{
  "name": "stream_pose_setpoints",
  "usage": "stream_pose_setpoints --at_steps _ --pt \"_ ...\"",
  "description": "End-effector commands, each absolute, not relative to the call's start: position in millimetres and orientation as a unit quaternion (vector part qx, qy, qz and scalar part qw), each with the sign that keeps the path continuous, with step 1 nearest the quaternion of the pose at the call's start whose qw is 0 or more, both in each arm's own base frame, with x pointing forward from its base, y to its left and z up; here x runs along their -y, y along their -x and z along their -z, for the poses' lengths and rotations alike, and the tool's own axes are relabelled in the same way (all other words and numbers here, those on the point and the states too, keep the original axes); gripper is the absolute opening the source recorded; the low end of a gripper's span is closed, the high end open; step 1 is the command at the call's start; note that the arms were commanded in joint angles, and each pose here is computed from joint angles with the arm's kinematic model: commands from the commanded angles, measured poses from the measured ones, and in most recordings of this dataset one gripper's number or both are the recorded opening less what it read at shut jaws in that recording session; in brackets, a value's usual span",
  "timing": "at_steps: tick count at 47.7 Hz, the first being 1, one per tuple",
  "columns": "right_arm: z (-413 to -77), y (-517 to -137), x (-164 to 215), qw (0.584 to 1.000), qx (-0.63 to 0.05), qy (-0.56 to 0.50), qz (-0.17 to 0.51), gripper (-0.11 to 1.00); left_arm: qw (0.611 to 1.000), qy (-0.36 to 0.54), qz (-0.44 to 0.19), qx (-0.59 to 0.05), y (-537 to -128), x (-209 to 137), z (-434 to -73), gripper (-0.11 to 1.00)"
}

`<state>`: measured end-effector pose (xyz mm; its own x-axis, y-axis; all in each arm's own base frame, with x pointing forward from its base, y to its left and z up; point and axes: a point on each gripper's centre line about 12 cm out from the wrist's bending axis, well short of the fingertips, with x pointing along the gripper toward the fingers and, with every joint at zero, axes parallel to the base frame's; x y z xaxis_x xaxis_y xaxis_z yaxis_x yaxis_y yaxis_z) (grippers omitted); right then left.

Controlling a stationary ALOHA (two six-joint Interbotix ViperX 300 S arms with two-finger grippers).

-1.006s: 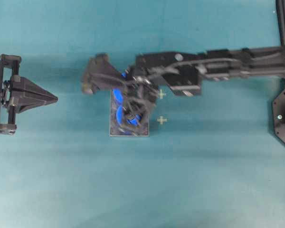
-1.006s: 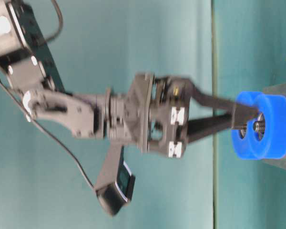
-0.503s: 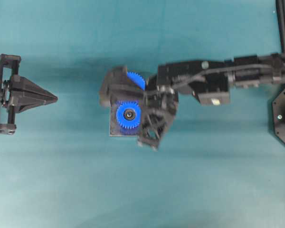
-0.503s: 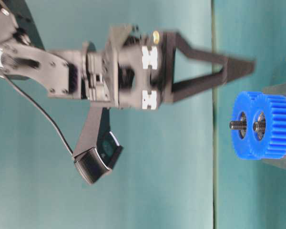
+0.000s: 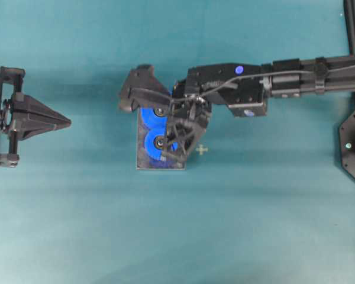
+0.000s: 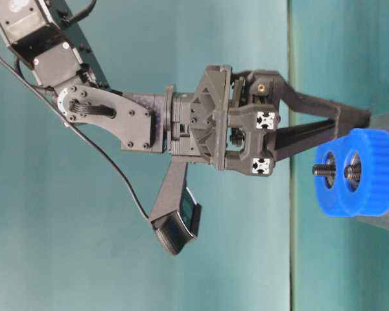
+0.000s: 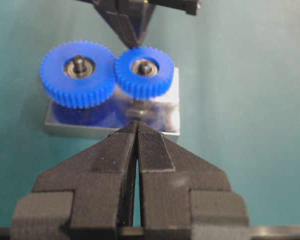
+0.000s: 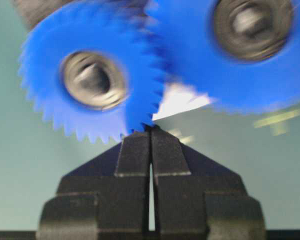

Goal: Fit the small gear onto the shaft.

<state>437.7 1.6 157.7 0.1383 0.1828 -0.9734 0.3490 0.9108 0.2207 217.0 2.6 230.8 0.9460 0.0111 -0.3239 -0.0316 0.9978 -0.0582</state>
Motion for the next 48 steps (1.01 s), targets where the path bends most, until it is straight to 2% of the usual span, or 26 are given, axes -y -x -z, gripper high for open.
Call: stream_pose_setpoints --at_steps 1,4,9,18,34,37,40,48 --pt "-192 -450 -37 0.757 -0.620 -0.207 0.014 0.00 0.987 0.030 -0.012 -0.156 -219 -3 -235 0.00" --pt "-200 -448 -46 0.755 -0.622 -0.208 0.006 0.00 0.987 0.030 -0.012 -0.157 -219 -3 -234 0.00" --pt "-214 -442 -40 0.751 -0.628 -0.202 0.010 0.00 0.987 0.030 -0.012 -0.158 -218 -3 -234 0.00" --pt "-245 -462 -14 0.792 -0.587 -0.169 0.023 0.00 0.987 0.030 -0.012 -0.159 -218 -3 -233 0.00" --pt "-213 -485 -6 0.761 -0.635 -0.131 0.012 0.01 0.988 0.030 -0.012 -0.152 -218 -3 -237 0.00" --pt "-209 -487 -6 0.757 -0.641 -0.131 0.012 0.07 0.988 0.030 -0.012 -0.151 -216 -3 -236 0.00" --pt "-204 -488 -3 0.754 -0.644 -0.132 0.014 0.18 0.988 0.030 -0.011 -0.150 -215 -3 -237 0.00" --pt "-197 -488 -3 0.749 -0.649 -0.131 0.015 0.66 0.989 0.030 -0.011 -0.146 -213 -3 -238 0.00"
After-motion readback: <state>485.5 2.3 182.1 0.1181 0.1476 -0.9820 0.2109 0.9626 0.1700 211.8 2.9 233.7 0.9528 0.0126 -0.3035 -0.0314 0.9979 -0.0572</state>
